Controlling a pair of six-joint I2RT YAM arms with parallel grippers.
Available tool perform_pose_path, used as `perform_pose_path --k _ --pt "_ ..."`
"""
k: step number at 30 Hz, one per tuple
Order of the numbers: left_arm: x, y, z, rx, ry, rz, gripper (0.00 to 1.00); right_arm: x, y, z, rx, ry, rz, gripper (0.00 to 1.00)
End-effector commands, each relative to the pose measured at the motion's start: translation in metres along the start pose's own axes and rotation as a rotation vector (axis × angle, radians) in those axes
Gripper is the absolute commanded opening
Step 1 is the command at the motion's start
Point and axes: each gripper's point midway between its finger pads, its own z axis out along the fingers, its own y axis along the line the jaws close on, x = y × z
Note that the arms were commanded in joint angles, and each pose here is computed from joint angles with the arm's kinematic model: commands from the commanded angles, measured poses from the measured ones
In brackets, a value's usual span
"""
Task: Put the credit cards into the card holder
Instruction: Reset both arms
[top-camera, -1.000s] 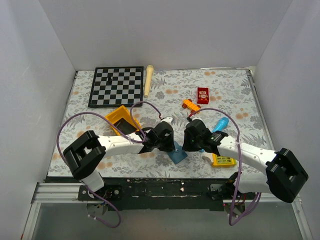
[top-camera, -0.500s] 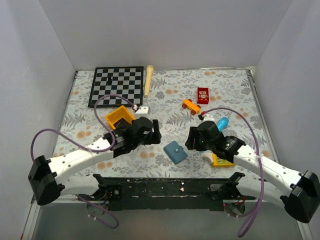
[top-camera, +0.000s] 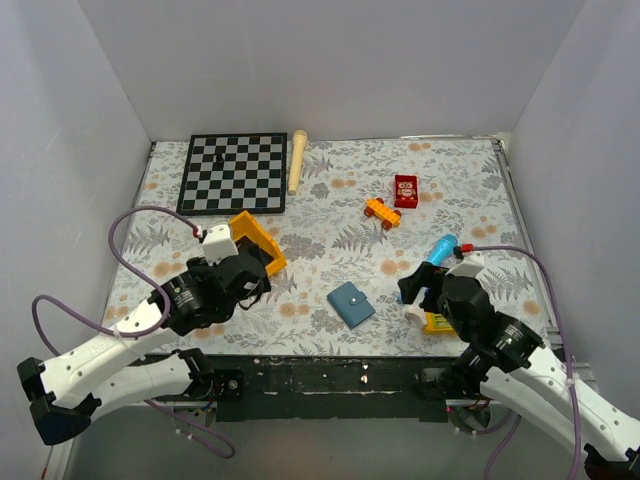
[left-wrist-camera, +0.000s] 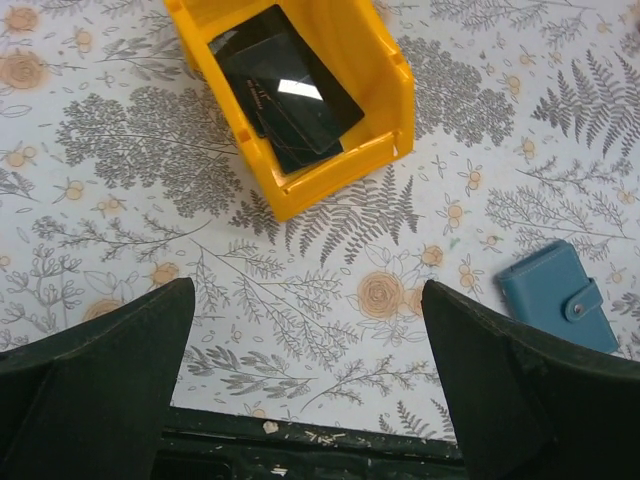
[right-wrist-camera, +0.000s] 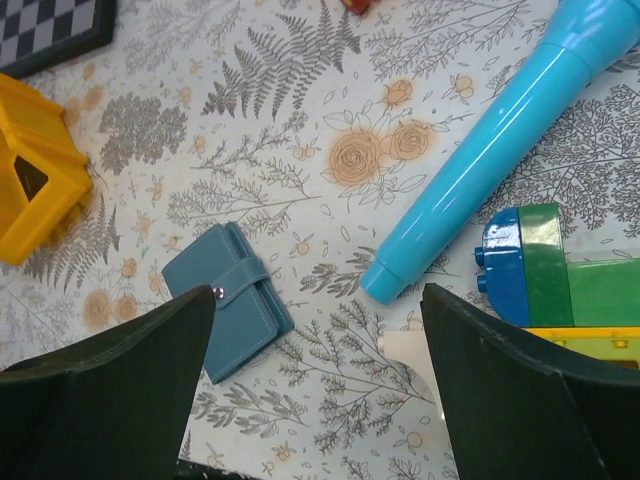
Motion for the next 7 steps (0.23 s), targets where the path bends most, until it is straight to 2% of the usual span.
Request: perform_pose_path --k 1,7 --pt "-0.021 0.025 -0.013 -0.068 -0.089 -0.077 0.98 -0.027 -0.009 0.005 0.012 -0.205 0.092 0.93" --pt "-0.030 0.020 -0.024 0.061 -0.138 -0.135 0.98 -0.041 -0.017 0.004 0.040 -0.297 0.077 0.93"
